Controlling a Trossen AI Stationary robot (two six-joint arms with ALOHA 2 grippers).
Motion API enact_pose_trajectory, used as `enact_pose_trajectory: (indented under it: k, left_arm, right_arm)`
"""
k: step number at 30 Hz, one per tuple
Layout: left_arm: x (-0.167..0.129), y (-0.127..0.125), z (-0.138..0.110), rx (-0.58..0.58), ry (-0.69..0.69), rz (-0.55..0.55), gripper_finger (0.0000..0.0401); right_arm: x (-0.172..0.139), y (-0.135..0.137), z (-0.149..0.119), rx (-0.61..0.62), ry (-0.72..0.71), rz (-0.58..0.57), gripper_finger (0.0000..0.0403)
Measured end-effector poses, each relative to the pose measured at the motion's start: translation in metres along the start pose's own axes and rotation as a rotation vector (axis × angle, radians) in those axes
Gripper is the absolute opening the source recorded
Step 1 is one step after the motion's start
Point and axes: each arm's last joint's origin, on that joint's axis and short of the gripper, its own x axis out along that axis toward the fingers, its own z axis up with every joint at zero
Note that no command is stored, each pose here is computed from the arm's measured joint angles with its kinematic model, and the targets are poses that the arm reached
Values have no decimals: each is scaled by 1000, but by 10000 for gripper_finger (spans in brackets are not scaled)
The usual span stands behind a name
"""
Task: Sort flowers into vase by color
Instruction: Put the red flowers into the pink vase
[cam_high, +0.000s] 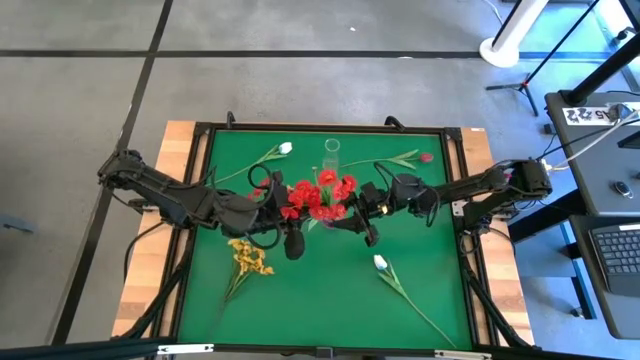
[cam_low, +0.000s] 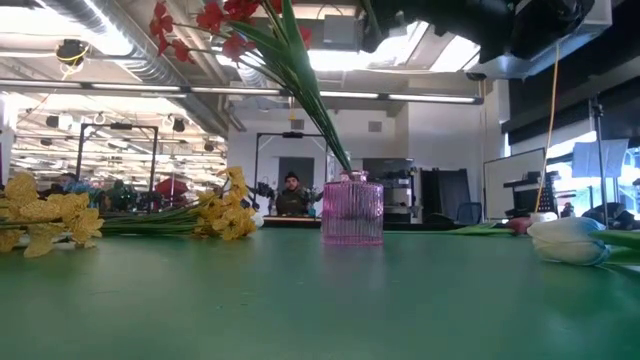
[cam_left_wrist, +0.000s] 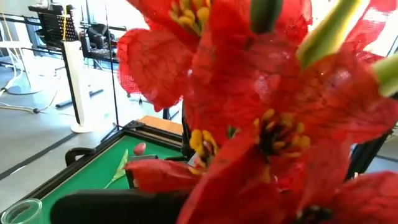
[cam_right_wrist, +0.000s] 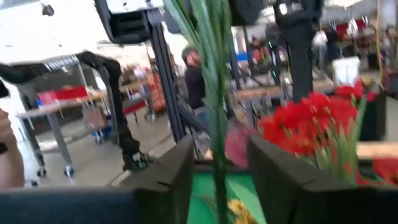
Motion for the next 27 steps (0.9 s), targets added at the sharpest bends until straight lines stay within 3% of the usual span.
enact_pose_trajectory:
  k: [9,27]
  left_arm:
    - [0,3,-11,5,96,8,2]
    - [15,19,-6,-47,114,-59,2]
  right_arm:
    - [-14,8,18,-4,67,-63,216]
    - [-7,5,25,32,144,-155,214]
